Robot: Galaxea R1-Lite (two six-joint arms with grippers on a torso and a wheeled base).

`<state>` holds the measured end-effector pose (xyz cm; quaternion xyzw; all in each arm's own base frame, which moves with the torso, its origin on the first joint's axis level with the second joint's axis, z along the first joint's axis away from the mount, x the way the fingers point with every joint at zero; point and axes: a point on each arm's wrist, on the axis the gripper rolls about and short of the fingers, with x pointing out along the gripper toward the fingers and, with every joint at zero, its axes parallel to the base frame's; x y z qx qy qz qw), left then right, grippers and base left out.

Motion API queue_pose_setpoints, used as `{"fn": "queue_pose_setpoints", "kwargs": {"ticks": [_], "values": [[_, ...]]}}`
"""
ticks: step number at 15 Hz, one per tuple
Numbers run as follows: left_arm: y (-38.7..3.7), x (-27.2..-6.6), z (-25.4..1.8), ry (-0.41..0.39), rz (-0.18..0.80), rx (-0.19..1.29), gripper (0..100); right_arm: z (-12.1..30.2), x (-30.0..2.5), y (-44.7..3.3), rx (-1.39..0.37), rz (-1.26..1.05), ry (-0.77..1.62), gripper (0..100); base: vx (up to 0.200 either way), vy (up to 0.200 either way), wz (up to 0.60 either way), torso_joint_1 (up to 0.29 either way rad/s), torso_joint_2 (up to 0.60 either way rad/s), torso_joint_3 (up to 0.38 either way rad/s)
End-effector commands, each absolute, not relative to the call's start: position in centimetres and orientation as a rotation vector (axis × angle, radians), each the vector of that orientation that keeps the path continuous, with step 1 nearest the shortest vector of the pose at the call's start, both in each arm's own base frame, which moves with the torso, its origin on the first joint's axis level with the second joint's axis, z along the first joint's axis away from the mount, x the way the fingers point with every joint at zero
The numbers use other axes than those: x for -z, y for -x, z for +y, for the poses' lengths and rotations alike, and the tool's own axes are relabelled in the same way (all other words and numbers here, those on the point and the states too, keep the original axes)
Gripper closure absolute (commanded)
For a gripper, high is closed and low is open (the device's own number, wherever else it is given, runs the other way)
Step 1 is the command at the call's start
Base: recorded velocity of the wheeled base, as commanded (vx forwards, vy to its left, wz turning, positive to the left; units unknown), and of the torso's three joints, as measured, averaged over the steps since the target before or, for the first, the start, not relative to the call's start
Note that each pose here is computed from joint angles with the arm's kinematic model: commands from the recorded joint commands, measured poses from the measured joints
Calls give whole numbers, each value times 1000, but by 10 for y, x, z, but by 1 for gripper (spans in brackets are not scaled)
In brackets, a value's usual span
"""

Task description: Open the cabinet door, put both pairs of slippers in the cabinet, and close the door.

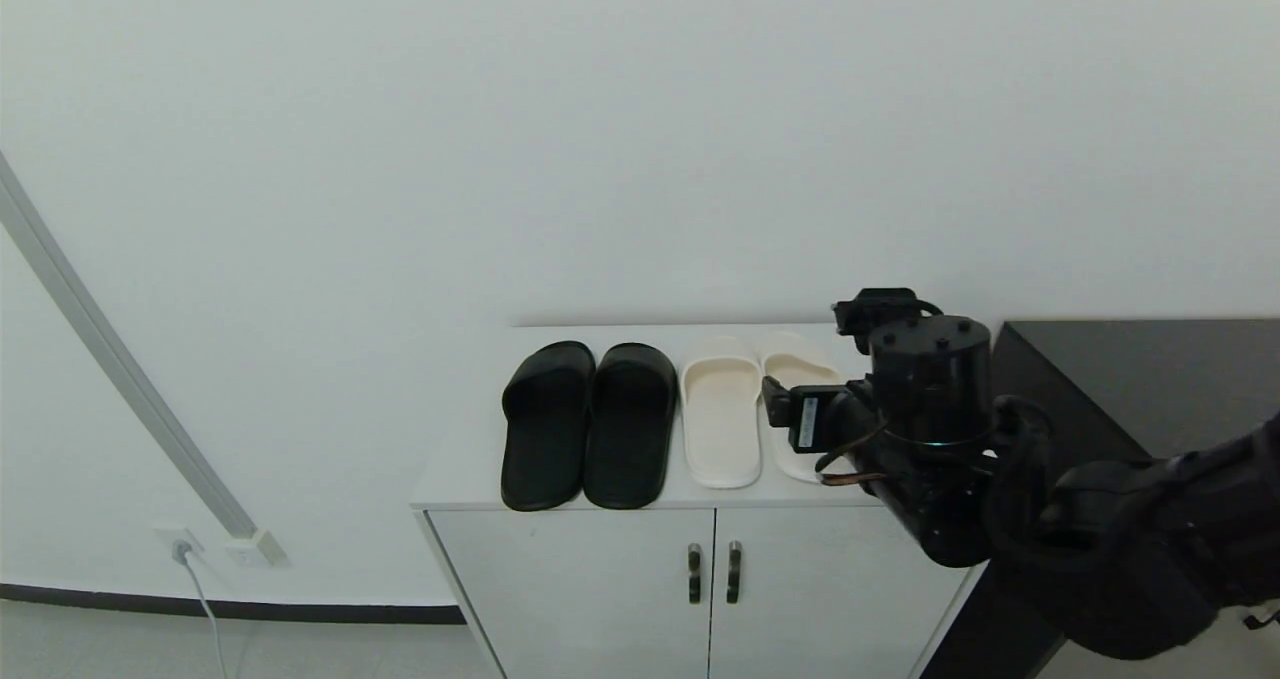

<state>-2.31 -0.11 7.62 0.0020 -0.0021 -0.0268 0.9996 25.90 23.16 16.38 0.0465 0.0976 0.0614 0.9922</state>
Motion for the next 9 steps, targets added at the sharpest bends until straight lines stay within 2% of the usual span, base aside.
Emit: {"fn": "queue_pose_setpoints", "kwargs": {"ticks": [1, 9], "values": [[23, -76, -1, -5, -3, 54, 100, 249, -139, -278, -107, 230, -62, 0, 0, 0, 0, 0, 0, 0], [23, -76, -1, -3, -3, 54, 100, 265, -117, -318, -67, 234, -56, 0, 0, 0, 0, 0, 0, 0]]}}
